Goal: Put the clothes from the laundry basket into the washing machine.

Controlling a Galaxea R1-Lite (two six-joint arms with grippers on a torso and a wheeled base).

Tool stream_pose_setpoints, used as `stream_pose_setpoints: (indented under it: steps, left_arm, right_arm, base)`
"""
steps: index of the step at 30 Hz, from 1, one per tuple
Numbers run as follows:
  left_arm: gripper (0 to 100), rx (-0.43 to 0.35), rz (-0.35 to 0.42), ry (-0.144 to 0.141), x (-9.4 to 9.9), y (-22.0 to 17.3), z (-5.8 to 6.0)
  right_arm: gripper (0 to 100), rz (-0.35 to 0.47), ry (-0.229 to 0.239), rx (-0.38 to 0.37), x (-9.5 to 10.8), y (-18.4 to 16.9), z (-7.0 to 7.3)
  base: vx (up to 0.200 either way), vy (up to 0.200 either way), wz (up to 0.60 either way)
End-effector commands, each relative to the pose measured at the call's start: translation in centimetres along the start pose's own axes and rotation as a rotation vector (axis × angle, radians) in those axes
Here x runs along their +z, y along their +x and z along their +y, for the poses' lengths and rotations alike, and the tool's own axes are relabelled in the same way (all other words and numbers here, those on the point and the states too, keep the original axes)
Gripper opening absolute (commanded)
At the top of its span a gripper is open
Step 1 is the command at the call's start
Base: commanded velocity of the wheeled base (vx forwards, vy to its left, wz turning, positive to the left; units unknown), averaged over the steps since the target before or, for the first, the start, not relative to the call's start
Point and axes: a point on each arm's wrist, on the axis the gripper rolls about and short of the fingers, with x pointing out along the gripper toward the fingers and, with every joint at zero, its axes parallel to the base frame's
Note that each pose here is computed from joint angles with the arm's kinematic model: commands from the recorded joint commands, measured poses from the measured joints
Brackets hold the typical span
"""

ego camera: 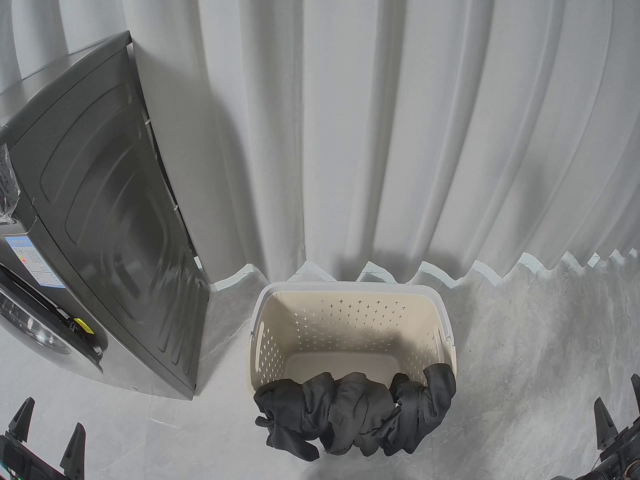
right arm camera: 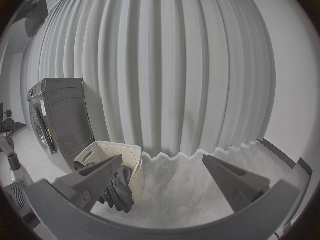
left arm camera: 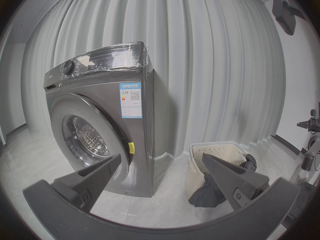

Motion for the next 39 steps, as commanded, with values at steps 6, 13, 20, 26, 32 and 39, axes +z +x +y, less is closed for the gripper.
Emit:
stream_pose_setpoints:
  steps: [6, 13, 20, 26, 32, 39]
  left_arm:
    - [100, 0.0, -0.001, 0.001, -0.49, -0.01, 0.0]
    - [100, 0.0, -0.001, 0.001, -0.49, -0.01, 0.0]
    - [100, 0.0, -0.001, -0.002, -0.49, -0.01, 0.0]
    - [100, 0.0, -0.001, 0.001, -0.49, -0.01, 0.0]
    - [100, 0.0, -0.001, 0.001, -0.49, -0.01, 0.0]
    - [100, 0.0, -0.001, 0.001, -0.49, -0.01, 0.0]
  right_arm:
    - [100, 0.001, 0.0, -0.001, -0.52, 0.0, 0.0]
    - [100, 0.001, -0.001, -0.001, -0.52, 0.0, 0.0]
    - [100, 0.001, -0.001, -0.001, -0.52, 0.0, 0.0]
    - [100, 0.001, -0.001, -0.001, -0.52, 0.0, 0.0]
    - [100, 0.001, 0.0, -0.001, -0.52, 0.0, 0.0]
    - [100, 0.001, 0.0, 0.001, -0.52, 0.0, 0.0]
  base:
    - [0.1, 0.0, 0.0]
    - [0.0, 0.0, 0.0]
    - [0.143, 0.0, 0.0]
    - [0.167, 0.0, 0.0]
    - [0.0, 0.0, 0.0]
    - [0.0, 0.0, 0.0]
